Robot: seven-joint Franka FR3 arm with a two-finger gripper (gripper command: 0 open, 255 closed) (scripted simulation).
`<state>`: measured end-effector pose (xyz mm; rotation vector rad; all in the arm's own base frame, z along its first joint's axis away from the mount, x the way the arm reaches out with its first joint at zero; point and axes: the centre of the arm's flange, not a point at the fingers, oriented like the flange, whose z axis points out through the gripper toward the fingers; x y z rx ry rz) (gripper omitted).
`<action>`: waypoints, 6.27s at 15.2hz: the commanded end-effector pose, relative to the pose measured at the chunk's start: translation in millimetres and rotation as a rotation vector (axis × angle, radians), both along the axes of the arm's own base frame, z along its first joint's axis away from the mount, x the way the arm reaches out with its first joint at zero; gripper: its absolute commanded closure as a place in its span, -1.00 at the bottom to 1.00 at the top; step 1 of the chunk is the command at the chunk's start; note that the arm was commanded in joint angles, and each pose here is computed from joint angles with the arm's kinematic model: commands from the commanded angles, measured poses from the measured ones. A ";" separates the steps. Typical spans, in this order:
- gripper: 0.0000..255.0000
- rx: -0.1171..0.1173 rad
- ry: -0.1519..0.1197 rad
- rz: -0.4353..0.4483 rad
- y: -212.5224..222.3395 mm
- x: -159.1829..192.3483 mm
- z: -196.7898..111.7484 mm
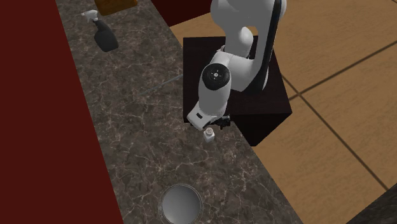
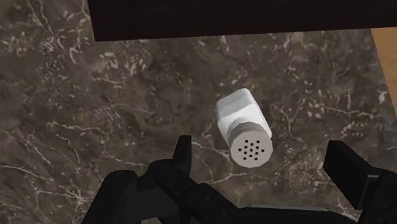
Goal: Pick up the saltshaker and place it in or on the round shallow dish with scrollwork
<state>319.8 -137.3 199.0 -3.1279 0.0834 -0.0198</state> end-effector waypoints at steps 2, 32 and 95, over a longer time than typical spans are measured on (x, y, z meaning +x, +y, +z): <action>-1.00 -0.002 -0.001 -0.001 -0.1 1.6 -16.2; 1.00 -0.002 -0.001 -0.001 -0.1 1.7 33.5; 1.00 -0.002 -0.001 -0.001 -122.9 267.2 27.1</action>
